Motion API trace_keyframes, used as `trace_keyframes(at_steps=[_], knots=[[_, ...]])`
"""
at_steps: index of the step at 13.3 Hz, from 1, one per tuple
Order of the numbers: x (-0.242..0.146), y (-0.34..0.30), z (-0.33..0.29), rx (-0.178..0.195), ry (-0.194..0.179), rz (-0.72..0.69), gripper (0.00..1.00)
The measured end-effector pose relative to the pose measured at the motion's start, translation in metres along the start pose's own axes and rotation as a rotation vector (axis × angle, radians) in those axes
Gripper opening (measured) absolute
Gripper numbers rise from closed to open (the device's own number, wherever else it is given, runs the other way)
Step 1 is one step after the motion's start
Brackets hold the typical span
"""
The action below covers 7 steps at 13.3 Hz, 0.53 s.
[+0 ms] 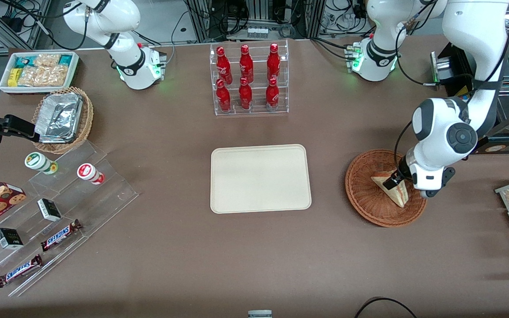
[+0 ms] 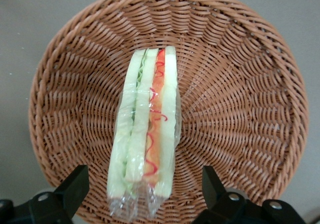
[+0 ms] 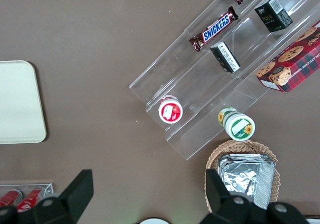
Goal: Place sandwich from basket to tray
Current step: 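Lower the open left gripper around the wrapped sandwich wedge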
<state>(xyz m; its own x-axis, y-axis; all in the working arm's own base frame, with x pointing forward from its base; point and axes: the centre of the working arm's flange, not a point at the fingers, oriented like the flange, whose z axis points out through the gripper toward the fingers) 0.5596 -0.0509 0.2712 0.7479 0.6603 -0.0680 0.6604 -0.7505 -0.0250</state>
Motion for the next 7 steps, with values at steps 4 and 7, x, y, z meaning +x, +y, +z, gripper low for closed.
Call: trace_keyframes(at_steps=[4,7], knots=[[0.004,0.002,0.020,0.009,-0.015,-0.003,1.00],[0.004,0.002,0.026,0.014,-0.021,-0.003,0.96]])
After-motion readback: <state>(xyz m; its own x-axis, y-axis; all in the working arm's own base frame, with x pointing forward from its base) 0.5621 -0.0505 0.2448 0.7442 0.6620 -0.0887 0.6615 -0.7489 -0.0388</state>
